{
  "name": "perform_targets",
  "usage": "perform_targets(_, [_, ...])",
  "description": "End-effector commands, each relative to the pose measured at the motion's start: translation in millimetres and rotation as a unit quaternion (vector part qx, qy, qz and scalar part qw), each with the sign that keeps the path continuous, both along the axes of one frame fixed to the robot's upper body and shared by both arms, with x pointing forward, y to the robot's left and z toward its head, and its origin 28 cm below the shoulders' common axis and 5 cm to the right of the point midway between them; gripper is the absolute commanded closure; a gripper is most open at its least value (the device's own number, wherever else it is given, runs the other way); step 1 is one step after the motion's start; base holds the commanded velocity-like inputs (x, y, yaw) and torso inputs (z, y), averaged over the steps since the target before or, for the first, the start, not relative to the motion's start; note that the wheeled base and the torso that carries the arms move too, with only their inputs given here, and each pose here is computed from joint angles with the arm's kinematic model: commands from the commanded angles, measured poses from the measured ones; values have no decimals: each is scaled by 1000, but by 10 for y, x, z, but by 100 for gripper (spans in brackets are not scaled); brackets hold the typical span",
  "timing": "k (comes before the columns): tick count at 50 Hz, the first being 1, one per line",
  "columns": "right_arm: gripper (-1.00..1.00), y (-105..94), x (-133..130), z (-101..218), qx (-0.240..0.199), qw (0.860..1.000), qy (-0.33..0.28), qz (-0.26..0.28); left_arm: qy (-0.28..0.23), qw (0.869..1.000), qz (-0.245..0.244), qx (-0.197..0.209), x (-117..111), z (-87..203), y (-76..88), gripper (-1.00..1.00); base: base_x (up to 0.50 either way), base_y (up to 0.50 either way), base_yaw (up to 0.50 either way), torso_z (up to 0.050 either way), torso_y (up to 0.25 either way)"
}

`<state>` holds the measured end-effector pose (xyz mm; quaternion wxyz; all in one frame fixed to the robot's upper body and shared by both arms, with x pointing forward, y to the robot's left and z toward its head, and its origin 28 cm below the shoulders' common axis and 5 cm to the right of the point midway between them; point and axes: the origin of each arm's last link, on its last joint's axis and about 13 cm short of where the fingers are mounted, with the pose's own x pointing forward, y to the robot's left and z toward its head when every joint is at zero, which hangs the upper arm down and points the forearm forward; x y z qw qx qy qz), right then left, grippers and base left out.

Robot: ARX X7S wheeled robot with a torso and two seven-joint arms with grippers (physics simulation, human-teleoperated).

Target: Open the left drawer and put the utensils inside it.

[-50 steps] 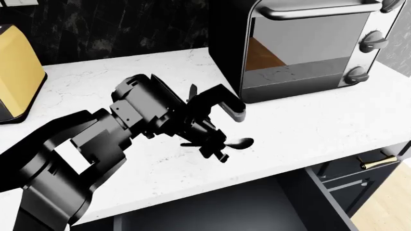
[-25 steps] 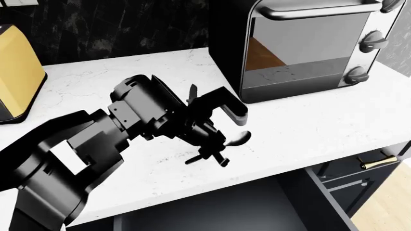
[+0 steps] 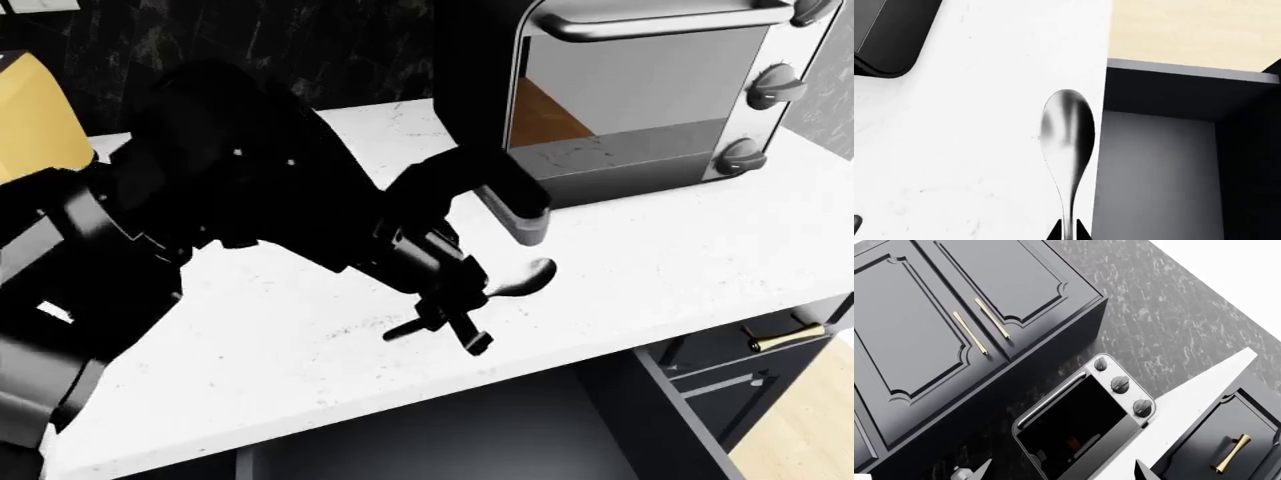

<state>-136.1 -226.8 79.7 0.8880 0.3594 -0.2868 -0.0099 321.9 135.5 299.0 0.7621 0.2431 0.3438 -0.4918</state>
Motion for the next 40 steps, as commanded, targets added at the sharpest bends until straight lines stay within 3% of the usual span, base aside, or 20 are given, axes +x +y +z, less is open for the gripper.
perform_targets(1, [-100,0,-4,0,0,1000,-1,0,-46,998,-18,29,-558,229,-13,100,0,0,0,0,0])
perform_targets(6, [-100,0,-14,6,-1,1000,-2,1,-50,998,1,37,-797,123,-110,100,0,0,0,0,0])
perform_targets(7, [-100,1,-20,8,-1,1000,-3,1,-47,998,27,32,-831,100,-142,100,0,0,0,0,0])
perform_targets(8, [-100,1,-22,8,-1,1000,-4,1,-44,998,12,38,-872,75,-155,100,0,0,0,0,0])
perform_targets(10, [-100,1,-12,6,-1,1000,-2,1,-56,995,48,63,-933,-99,-229,100,0,0,0,0,0])
perform_targets(13, [-100,1,-15,6,-1,1000,-2,1,-46,993,83,64,-963,-183,-297,100,0,0,0,0,0])
perform_targets(20, [-100,-1,-6,0,1,1000,0,1,-42,994,58,78,-1146,-412,-388,100,0,0,0,0,0])
perform_targets(40, [-100,-7,8,-15,6,1000,0,3,-22,995,30,90,-1301,-841,-586,100,0,0,0,0,0])
